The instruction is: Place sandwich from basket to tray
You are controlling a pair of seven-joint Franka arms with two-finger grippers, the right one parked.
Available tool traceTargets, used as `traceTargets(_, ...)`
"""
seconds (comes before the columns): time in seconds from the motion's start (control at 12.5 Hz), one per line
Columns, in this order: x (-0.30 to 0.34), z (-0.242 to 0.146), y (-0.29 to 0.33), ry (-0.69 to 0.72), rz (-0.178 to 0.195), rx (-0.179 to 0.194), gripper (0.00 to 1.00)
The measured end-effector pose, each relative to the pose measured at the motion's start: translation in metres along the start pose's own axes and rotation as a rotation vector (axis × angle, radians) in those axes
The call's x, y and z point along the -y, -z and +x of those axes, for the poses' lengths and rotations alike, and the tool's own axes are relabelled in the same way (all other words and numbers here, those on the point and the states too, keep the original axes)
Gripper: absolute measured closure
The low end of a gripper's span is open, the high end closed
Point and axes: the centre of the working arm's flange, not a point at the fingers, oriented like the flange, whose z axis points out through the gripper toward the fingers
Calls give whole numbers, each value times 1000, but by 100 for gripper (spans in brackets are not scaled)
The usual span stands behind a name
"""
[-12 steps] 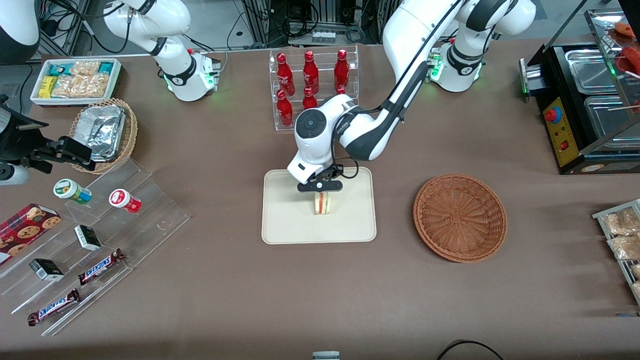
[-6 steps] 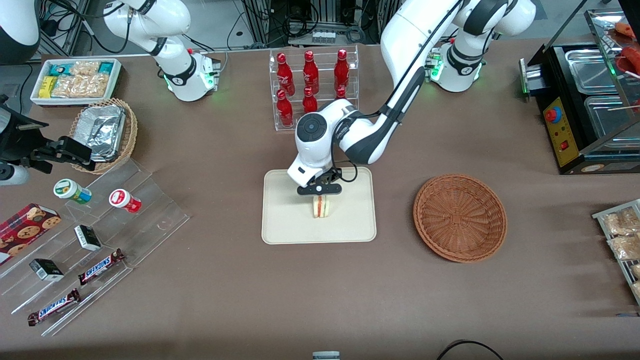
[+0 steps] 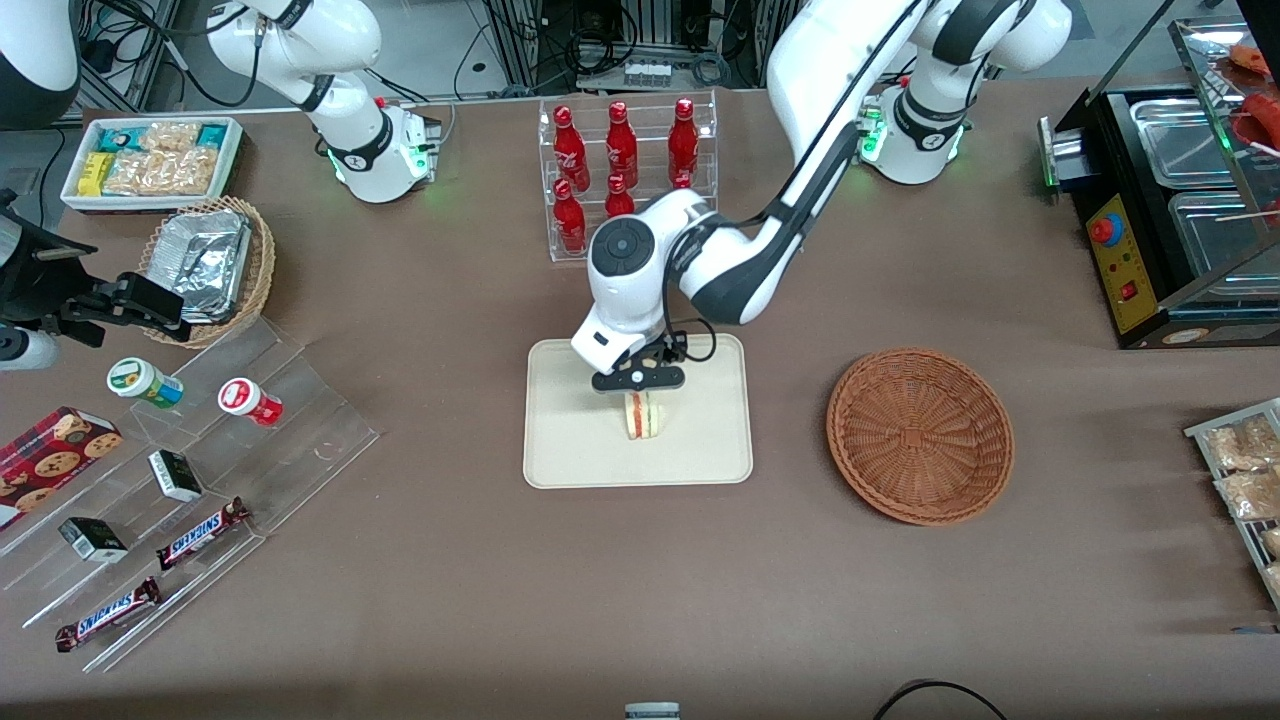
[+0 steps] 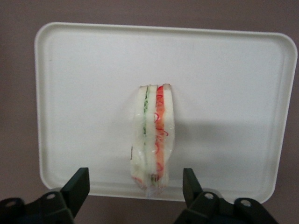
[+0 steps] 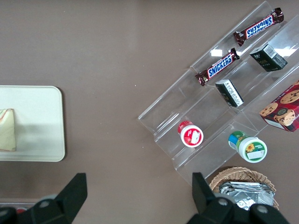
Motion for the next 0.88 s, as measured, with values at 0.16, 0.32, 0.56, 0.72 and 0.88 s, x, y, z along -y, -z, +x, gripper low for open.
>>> traceTargets(0.16, 48, 28, 73, 85, -16, 31, 0)
traceTargets(0.32, 117, 53, 146, 99, -15, 56, 0)
traceTargets(0.56, 211, 69, 211, 79, 9, 85, 0)
traceTargets(0.72, 263, 82, 224, 31, 25, 107, 0)
traceTargets(0.88, 335, 100, 240, -23, 18, 123, 0)
